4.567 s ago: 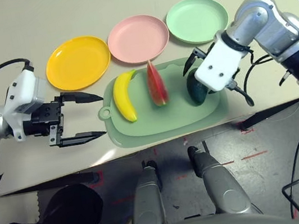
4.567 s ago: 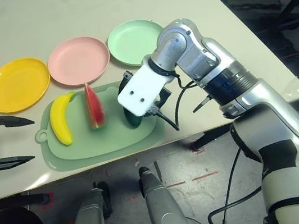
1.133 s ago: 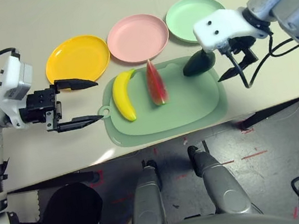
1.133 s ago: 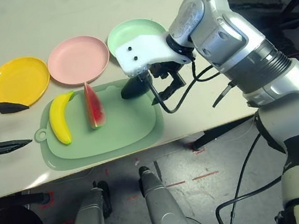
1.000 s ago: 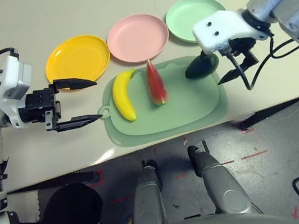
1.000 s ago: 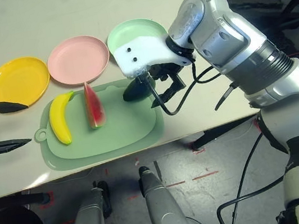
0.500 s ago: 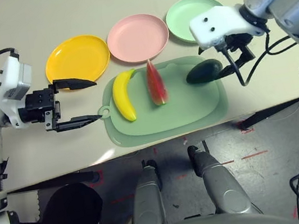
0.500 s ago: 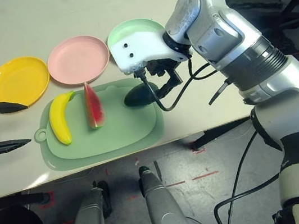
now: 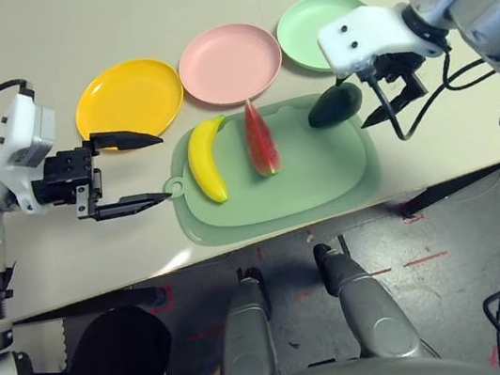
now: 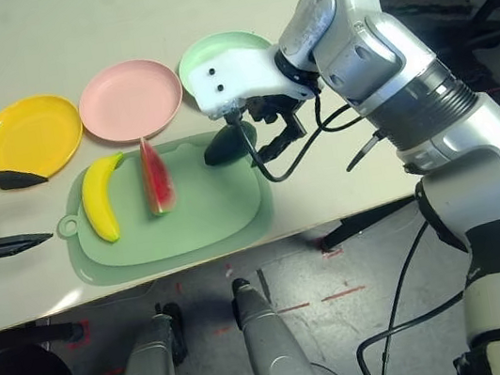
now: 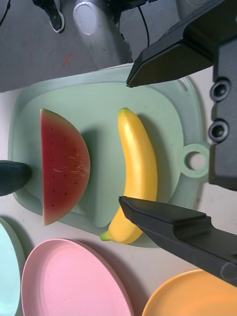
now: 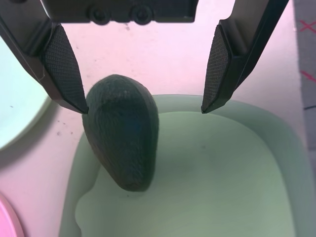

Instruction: Place the fruits into color-matched plates.

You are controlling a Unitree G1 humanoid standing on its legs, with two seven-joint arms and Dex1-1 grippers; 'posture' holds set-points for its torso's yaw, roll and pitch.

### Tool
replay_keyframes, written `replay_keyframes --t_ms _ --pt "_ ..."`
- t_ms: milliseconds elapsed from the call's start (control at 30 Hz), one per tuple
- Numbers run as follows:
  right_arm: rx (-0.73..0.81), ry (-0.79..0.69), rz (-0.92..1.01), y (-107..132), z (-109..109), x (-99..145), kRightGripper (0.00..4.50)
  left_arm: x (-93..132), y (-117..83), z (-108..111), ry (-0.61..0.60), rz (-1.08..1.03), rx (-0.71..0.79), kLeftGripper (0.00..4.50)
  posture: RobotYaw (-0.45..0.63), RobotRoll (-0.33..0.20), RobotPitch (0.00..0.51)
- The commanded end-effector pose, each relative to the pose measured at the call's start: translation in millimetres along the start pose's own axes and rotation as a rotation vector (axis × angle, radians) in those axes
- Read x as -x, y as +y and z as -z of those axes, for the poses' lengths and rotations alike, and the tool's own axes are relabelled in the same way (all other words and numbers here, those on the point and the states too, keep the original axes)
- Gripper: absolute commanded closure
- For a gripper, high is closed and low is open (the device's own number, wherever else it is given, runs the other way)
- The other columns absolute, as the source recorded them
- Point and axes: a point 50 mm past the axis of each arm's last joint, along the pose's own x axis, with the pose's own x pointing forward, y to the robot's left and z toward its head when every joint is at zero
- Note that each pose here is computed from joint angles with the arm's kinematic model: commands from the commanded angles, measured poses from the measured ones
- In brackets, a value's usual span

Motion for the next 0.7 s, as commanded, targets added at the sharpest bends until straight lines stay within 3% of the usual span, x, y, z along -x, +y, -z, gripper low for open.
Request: replay_keyframes --t_ms 33,700 --pt "0.004 0.007 0.012 -0.2 3.1 -2.0 0.03 -3.6 -2.0 1.1 0.009 0.024 0.008 0.00 -0.04 0.000 0.319" --pt "0.000 0.012 0.016 -1.6 6.0 -9.5 0.03 -2.1 -5.9 0.2 0.017 0.031 0.010 0.00 -0.04 0.000 0.321"
